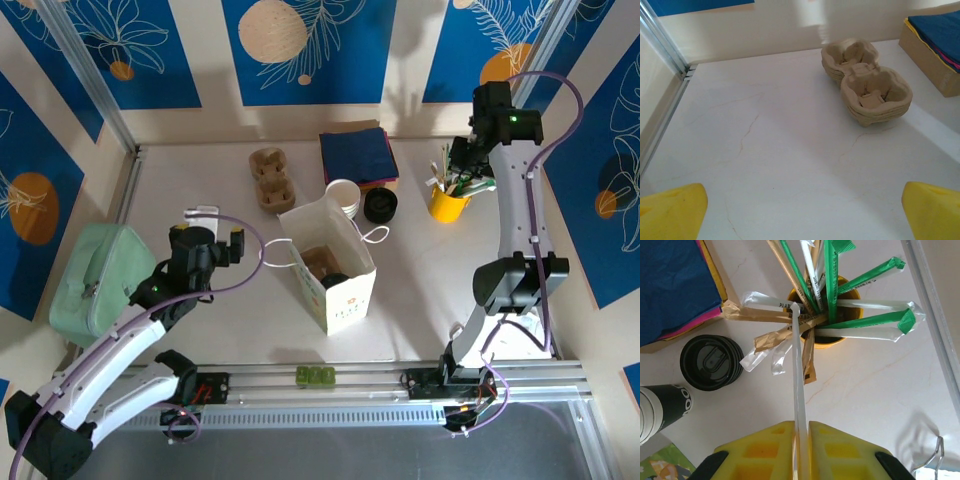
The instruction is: Pack the takeout coffee
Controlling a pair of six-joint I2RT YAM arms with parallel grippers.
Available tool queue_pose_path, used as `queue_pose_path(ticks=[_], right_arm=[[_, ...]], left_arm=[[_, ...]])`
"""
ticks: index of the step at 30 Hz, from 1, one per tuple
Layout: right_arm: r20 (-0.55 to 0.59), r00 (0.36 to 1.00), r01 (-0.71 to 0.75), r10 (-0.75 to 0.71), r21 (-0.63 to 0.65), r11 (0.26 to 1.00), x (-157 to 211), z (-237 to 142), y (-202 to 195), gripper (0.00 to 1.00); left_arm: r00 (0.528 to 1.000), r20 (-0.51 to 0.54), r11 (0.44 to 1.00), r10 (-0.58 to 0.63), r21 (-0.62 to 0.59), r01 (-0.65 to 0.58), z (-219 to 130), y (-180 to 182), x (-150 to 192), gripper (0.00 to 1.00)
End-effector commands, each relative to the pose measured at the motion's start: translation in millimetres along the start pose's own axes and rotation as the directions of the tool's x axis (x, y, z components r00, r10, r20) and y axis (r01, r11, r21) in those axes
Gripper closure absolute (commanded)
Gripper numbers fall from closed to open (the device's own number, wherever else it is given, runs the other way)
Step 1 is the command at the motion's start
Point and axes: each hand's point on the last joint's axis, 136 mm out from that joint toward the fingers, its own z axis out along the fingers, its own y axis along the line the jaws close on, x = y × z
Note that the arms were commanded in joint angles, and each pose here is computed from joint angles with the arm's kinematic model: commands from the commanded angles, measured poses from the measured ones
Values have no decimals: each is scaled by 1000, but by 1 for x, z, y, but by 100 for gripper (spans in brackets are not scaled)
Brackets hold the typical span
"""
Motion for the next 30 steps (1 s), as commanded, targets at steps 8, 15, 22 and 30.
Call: queue_pose_path(ticks=[8, 15, 22, 30], right_arm=[[84, 995, 52, -55, 36, 998, 8, -55, -7, 86], [158, 982, 133, -108, -158, 979, 15, -96, 33, 84], [171, 964, 246, -203, -285, 926, 35, -132, 80, 85], [182, 944, 330, -277, -455, 827, 73, -169, 132, 86]], left_arm=[[998, 41, 998, -56, 27, 55, -7, 0, -21, 1], [998, 41, 998, -57, 31, 55, -9, 0, -23, 1], [998, 37, 998, -60, 37, 58, -10, -1, -24, 1], [997, 28, 997, -66, 51, 64, -9, -4, -23, 1]])
